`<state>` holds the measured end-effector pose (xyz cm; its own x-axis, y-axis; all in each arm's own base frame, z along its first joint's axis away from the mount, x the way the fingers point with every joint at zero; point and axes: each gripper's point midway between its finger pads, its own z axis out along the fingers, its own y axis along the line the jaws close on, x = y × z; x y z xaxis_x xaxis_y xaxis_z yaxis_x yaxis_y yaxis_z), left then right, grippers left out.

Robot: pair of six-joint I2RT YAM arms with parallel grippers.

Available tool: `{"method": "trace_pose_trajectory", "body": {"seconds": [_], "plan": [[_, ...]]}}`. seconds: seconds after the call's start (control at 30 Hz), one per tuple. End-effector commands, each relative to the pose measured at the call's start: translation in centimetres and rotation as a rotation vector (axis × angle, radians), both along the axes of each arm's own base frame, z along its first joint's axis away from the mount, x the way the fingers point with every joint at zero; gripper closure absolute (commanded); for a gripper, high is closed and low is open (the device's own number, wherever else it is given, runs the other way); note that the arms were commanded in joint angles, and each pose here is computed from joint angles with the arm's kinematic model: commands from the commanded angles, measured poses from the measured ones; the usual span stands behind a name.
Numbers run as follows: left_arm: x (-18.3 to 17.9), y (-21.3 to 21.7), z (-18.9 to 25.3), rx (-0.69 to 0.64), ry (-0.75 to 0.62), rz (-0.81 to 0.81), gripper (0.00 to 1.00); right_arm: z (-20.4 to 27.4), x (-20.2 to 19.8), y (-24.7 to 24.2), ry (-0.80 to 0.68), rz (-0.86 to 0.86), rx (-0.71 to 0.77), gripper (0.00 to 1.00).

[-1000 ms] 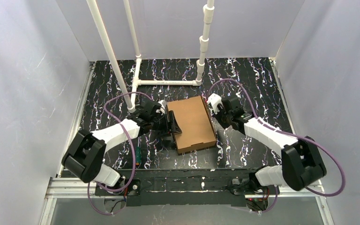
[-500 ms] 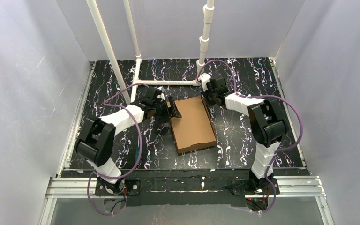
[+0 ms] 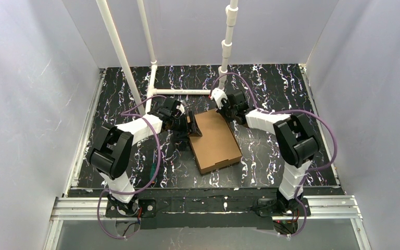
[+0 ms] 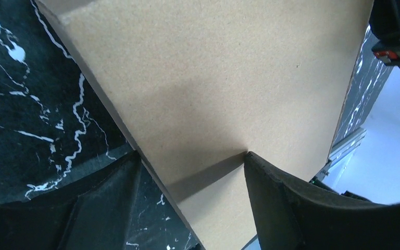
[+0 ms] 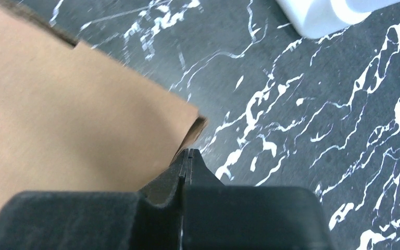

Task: Fold the paper box

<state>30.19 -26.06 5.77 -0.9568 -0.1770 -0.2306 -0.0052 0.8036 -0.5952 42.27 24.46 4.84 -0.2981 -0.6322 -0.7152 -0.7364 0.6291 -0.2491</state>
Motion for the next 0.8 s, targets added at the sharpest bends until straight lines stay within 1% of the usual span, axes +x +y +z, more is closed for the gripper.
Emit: {"method": "trace_pose_trajectory", "body": {"seconds": [0.0, 0.13, 0.23, 0.3, 0.53, 0.6, 0.67, 0.77], "plan": [[-1.1, -1.1, 1.9, -0.049, -0.079, -0.096, 0.32, 1.3, -6.3, 2.9, 0.043, 0.194, 0.051, 0.99], [-3.2, -0.2, 1.0, -0.052, -0.067, -0.112, 0.32, 0.8, -6.1, -1.3, 0.075, 0.033, 0.025, 0.99], [-4.5, 0.3, 0.2, -0.059, -0.053, -0.122, 0.32, 1.0, -4.5, -4.1, 0.091, -0.073, 0.050, 0.99], [-5.0, 0.4, -0.1, -0.066, -0.048, -0.126, 0.32, 1.3, -3.4, -4.6, 0.072, -0.111, 0.056, 0.99], [-5.3, -0.1, 0.0, -0.082, -0.050, -0.151, 0.32, 1.3, 0.1, -3.0, 0.062, -0.163, 0.103, 0.99], [-5.2, -0.2, 0.0, -0.080, -0.049, -0.150, 0.32, 1.1, 0.7, -2.3, 0.071, -0.155, 0.111, 0.99], [-5.0, -0.3, -0.1, -0.080, -0.047, -0.151, 0.32, 0.6, 0.5, -1.0, 0.086, -0.118, 0.120, 0.99], [-4.8, -0.5, -0.1, -0.083, -0.045, -0.153, 0.32, -0.1, -1.4, 1.8, 0.098, -0.021, 0.102, 0.99]]}}
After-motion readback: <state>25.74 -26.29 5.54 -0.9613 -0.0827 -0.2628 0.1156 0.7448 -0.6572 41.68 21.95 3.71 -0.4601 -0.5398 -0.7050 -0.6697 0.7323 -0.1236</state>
